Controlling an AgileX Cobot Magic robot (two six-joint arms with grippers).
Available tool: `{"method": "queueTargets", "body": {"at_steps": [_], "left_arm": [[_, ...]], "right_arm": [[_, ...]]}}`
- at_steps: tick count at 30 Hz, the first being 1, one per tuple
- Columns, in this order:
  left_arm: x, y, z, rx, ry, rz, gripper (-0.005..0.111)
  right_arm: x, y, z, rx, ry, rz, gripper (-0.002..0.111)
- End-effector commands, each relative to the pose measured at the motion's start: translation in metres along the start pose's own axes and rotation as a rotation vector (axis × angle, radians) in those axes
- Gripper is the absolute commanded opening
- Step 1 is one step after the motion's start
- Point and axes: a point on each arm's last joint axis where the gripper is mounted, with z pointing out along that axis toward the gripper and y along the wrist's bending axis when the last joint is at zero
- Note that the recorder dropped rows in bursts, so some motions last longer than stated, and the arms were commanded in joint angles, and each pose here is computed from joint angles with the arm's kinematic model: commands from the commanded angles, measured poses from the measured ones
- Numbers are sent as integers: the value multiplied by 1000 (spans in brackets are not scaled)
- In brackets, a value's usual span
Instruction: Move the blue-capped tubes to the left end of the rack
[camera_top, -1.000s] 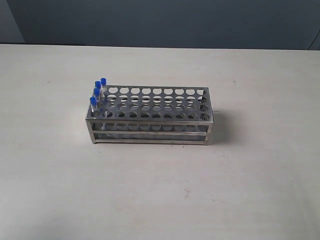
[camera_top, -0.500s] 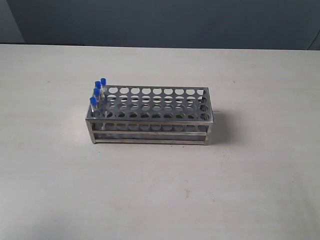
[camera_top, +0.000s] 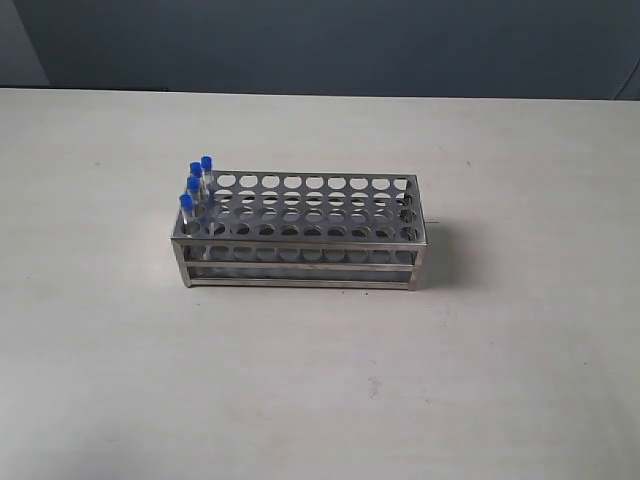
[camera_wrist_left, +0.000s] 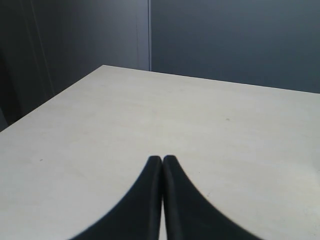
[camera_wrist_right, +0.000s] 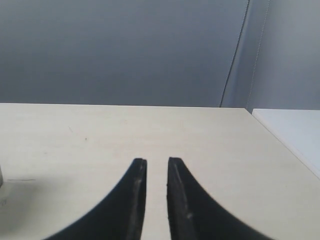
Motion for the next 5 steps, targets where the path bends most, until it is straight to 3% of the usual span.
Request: {"method": "queueTargets", "body": {"at_steps": [1,5], "left_arm": [[-1,0,0,2,-5,-2,1],[-1,0,0,2,-5,-2,1]], "right_arm": [[1,0,0,6,-7,0,16],[1,0,0,6,-7,0,16]]}}
